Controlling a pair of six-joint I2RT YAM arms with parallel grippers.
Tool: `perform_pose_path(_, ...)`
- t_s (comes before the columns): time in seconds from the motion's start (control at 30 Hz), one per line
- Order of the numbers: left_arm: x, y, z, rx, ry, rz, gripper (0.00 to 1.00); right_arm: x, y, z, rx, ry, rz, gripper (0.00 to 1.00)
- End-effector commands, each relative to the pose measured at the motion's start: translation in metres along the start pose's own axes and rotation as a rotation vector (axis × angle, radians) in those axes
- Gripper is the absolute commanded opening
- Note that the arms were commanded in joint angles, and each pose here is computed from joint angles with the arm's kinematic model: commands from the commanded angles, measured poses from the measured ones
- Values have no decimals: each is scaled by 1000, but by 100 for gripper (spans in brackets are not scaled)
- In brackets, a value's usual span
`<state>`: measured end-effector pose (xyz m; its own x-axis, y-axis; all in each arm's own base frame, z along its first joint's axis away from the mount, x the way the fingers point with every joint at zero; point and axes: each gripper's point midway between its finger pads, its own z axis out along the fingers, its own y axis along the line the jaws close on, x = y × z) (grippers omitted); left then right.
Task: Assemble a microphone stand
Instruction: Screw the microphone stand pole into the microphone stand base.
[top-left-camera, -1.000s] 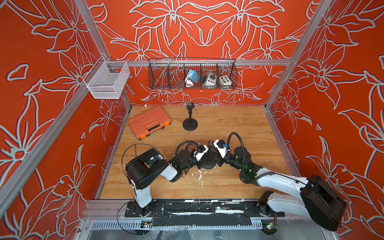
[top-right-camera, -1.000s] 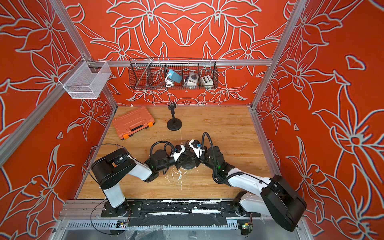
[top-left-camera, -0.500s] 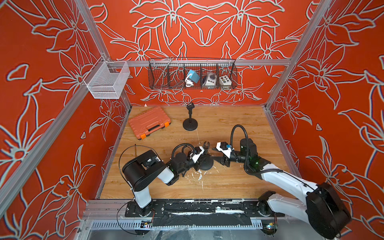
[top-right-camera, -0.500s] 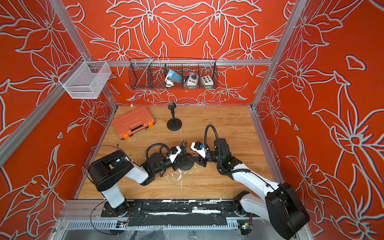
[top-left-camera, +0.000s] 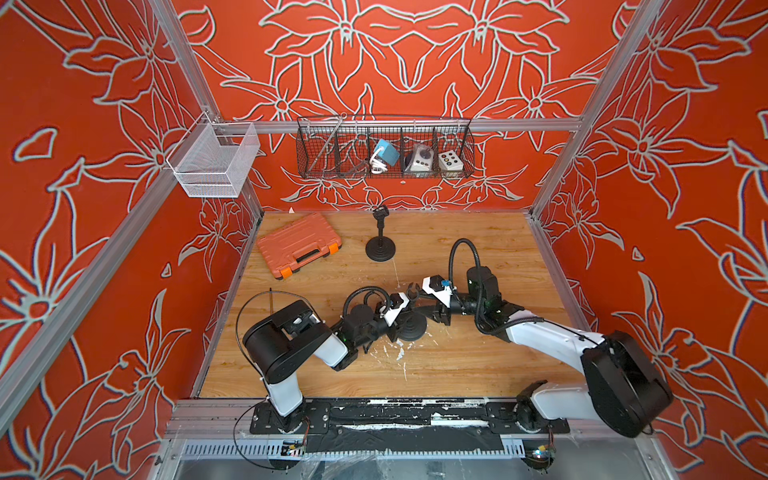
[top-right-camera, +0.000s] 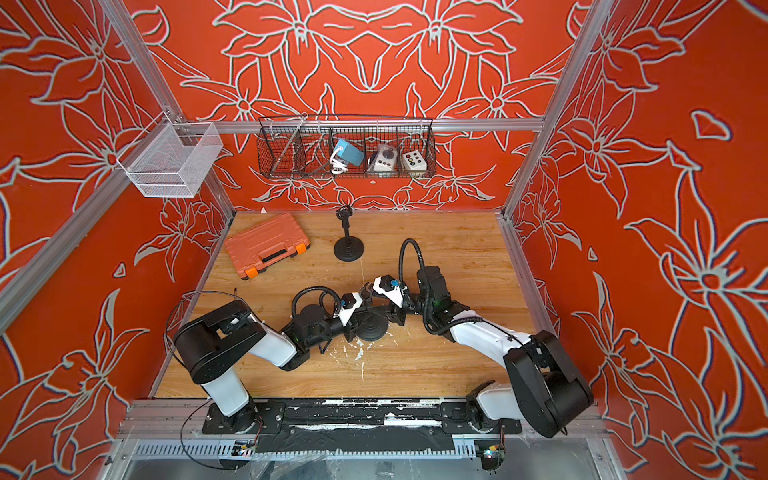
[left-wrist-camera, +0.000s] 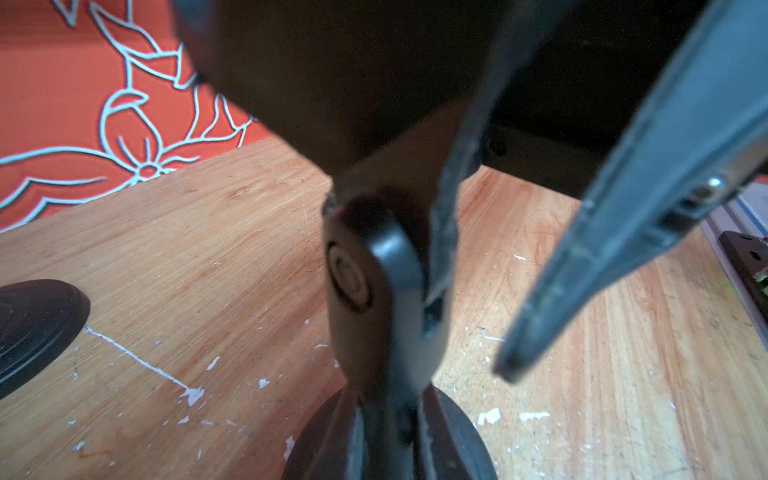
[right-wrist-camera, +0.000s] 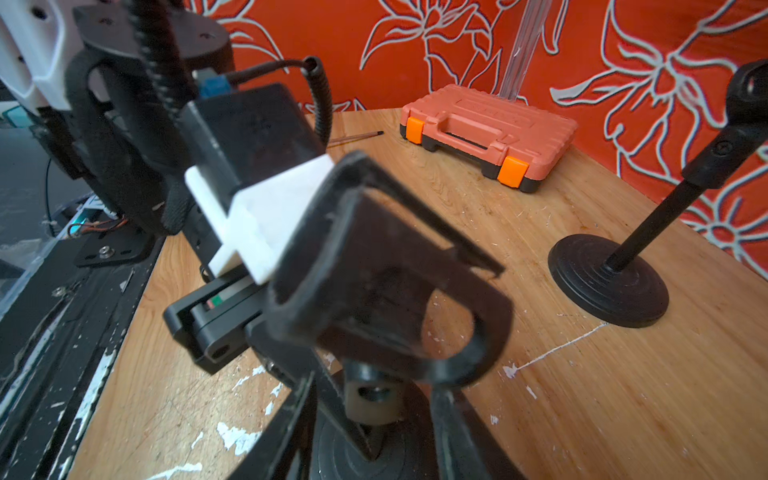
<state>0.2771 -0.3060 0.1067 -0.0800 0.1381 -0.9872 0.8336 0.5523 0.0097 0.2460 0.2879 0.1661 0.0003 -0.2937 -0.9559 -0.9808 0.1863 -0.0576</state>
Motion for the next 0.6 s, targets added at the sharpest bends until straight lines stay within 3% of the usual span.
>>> perform_pose_path(0.0, 21, -5, -1, 27, 86, -18, 3, -9, -7, 1, 68, -59, 20, 43)
perform_pose_path(0.23, 23, -3, 2, 23, 91, -26, 5, -1, 2, 12, 109, -42, 39, 32)
perform_pose_path(0.4, 21, -3, 1, 19, 85, -29, 10, 6, 2, 12, 179, -32, 59, 0)
perform_pose_path(0.57, 15, -3, 0, 17, 72, -35, 22, 25, -9, 9, 348, 46, 112, 0)
